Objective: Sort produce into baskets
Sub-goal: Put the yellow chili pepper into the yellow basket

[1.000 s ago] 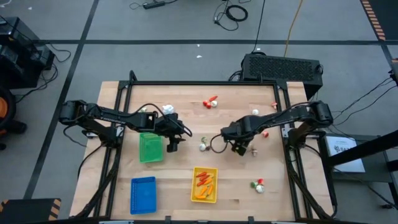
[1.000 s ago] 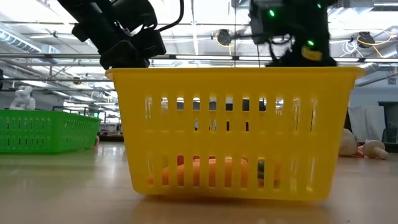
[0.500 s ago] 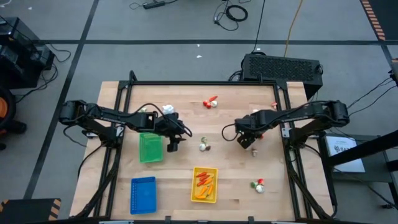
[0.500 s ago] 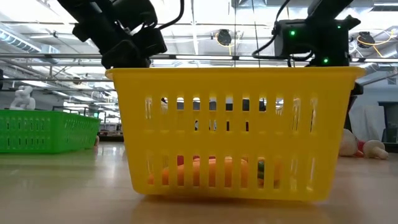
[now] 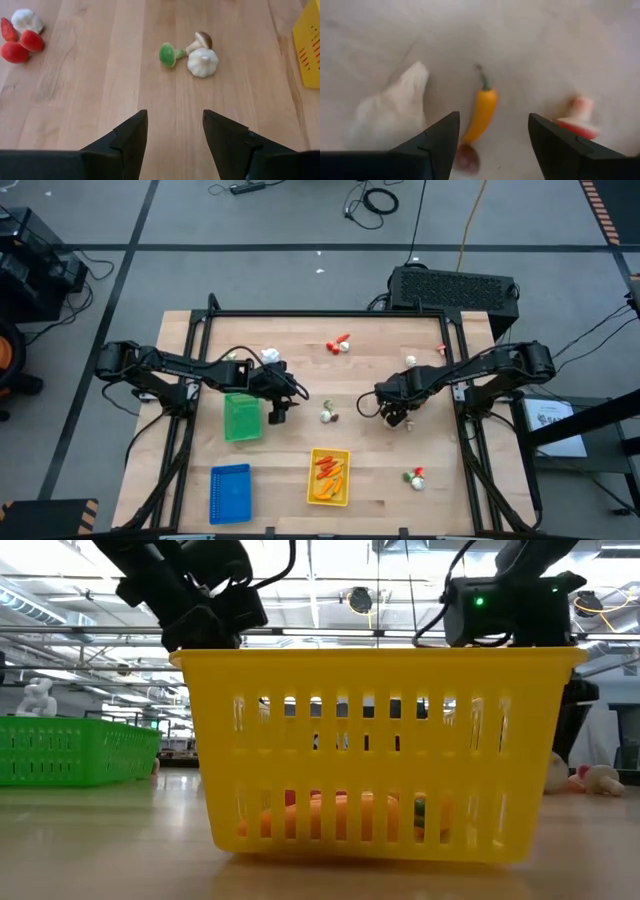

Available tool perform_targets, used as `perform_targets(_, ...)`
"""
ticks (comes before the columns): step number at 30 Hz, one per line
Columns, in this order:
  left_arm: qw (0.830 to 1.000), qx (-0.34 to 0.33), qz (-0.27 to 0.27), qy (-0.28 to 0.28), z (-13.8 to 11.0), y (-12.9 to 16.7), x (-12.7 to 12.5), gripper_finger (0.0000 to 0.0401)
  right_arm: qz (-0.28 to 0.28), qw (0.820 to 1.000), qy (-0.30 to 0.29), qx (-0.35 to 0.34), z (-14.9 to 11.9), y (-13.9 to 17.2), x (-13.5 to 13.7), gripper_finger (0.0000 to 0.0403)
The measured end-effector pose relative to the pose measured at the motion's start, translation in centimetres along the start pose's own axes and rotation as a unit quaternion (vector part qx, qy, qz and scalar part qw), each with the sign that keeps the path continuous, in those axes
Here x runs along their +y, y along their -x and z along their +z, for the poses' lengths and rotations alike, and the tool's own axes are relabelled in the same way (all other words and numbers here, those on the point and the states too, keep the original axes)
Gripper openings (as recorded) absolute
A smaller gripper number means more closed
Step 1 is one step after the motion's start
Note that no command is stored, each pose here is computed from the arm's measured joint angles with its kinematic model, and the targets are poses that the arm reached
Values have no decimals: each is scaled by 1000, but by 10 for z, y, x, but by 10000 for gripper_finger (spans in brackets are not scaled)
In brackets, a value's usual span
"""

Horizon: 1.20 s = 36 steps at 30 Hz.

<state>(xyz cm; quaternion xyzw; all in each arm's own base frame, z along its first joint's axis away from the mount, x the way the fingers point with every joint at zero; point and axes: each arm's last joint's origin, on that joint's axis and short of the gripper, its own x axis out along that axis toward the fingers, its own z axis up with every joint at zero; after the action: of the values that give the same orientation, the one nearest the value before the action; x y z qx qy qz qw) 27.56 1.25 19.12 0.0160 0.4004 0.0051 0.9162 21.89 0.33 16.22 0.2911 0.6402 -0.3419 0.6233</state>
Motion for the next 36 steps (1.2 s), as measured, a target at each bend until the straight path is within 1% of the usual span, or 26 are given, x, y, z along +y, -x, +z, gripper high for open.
perform_targets(8,1000,-13,1,-1,2,0,0,199,-1,1000,4,-5,-3,0,3,228)
perform_targets(12,1000,-9,0,0,2,0,0,199,4,1000,9,-9,-3,0,3,228)
perform_targets(16,1000,-7,-1,0,1,0,-1,199,20,1000,7,-16,-4,-11,3,228)
perform_targets(21,1000,-3,-1,-1,1,0,-1,199,12,1000,-2,-11,-8,-22,-3,222)
perform_targets(26,1000,-3,-1,-1,1,0,-1,199,17,1000,8,-23,-7,-22,-1,190)
perform_targets(33,1000,-3,-1,0,1,0,-1,199,45,998,19,-36,-4,-22,4,124)
perform_targets(36,1000,-3,-1,0,1,0,-1,199,47,998,26,-39,-3,-22,4,89)
